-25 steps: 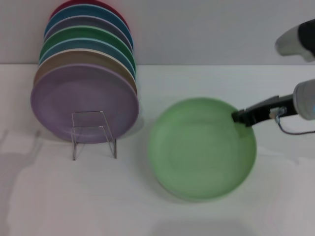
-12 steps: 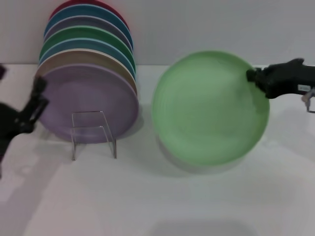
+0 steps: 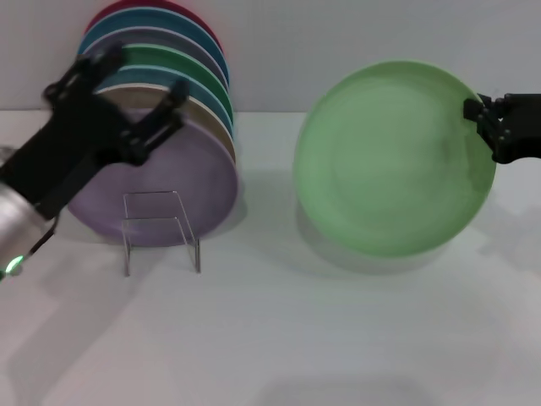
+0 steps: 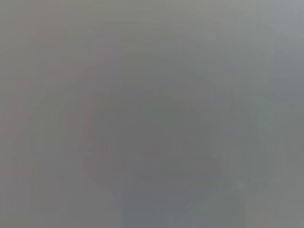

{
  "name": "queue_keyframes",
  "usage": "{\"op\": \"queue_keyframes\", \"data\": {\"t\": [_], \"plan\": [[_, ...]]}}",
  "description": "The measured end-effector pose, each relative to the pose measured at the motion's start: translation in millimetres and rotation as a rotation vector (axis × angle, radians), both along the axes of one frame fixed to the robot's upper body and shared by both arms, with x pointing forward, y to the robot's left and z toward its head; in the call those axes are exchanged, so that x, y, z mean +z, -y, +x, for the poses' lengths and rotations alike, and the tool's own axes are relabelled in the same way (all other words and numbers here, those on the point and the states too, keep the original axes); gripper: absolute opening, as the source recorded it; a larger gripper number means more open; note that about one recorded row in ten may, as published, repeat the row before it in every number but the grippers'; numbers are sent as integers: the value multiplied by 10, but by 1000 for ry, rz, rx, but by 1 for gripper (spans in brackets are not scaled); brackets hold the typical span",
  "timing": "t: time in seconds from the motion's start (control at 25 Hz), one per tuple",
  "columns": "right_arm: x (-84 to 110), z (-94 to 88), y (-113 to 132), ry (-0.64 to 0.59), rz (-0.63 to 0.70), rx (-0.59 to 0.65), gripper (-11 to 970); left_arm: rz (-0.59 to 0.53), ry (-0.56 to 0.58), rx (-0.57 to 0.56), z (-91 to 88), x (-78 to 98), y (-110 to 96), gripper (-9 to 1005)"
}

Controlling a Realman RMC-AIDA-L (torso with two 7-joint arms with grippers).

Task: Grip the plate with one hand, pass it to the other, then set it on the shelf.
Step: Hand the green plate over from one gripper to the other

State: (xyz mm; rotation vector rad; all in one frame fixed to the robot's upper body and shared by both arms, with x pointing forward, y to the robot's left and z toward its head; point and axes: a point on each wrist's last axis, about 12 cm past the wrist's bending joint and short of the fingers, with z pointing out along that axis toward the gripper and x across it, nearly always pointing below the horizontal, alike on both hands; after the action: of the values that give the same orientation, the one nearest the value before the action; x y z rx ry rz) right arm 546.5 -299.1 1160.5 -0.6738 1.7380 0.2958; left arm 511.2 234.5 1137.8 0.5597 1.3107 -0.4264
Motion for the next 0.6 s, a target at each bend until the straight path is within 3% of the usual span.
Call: {"op": "queue_keyframes", "data": {"t": [0.16, 0.2, 0.4, 0.6], "plan": [[-24, 7, 12, 14, -13, -12, 24, 91, -85, -11, 37, 204, 247, 789], [-36, 7, 14, 20, -18, -14, 24, 157, -133, 0, 70, 276, 370, 787], [-74, -3, 19, 41, -23, -7, 24, 301, -216, 26, 158, 402, 633, 776], [-104, -20, 34, 50, -35, -4, 24, 337, -209, 30, 176, 521, 825, 765]]}}
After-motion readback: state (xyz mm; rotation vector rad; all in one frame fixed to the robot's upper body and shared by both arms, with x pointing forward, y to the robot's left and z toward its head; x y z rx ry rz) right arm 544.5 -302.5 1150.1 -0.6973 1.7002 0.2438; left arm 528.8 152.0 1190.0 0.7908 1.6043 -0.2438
